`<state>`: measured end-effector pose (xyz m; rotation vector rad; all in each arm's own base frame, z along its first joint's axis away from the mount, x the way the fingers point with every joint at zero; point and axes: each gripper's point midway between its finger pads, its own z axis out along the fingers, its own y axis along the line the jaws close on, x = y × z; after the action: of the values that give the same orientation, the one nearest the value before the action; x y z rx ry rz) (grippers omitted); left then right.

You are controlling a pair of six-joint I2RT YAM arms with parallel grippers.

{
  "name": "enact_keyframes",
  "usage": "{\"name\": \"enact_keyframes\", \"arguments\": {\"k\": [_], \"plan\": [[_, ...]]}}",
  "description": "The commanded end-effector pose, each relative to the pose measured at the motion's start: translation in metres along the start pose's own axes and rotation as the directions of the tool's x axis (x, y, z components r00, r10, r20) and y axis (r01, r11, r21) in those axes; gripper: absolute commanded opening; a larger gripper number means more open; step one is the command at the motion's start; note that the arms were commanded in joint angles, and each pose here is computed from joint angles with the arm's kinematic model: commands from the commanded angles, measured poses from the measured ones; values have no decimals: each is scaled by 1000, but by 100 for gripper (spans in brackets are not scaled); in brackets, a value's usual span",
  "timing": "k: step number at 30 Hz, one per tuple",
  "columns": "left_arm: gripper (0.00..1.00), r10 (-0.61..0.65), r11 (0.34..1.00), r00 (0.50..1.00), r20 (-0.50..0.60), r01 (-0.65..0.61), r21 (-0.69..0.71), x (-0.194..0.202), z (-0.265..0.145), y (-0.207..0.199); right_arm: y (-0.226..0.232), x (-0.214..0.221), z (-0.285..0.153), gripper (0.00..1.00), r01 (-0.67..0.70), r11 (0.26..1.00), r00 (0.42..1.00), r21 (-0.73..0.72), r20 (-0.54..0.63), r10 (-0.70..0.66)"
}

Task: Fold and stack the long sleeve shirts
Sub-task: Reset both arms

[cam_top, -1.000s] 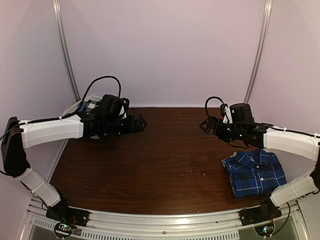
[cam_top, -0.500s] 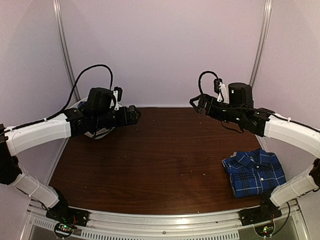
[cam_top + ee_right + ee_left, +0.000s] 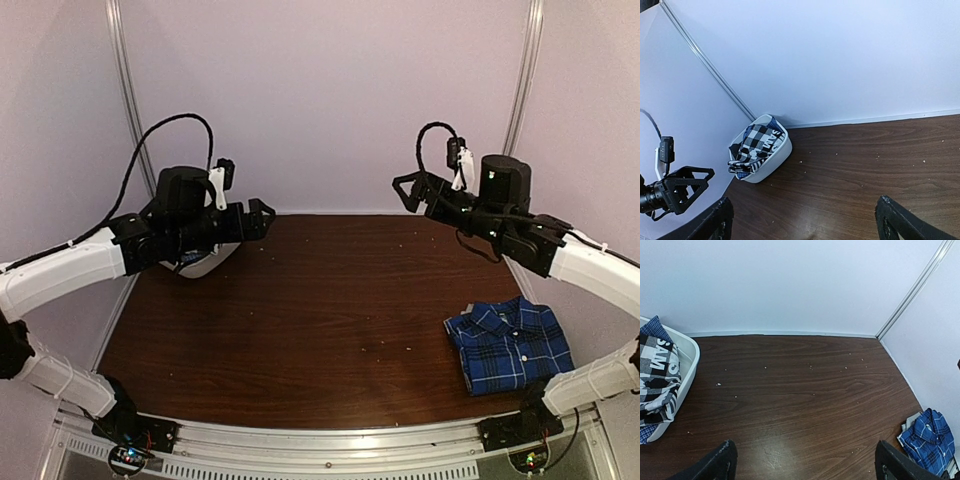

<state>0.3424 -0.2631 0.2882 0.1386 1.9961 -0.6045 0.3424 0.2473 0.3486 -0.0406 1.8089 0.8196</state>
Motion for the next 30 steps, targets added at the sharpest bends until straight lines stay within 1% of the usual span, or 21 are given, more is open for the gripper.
{"name": "enact_keyframes", "arguments": {"k": [1, 8, 30], "plan": [[98, 18, 1000, 997, 79, -18, 1, -19, -10, 1, -10, -23, -22, 100, 46, 995, 995, 93, 85, -54], [98, 29, 1000, 995, 96, -30, 2, -24, -14, 0, -26, -28, -38, 100, 58, 984, 989, 171, 121, -80], [97, 34, 999, 995, 96, -34, -3, -22, -17, 3, -34, -31, -49, 100, 36, 979, 985, 202, 156, -69]]}}
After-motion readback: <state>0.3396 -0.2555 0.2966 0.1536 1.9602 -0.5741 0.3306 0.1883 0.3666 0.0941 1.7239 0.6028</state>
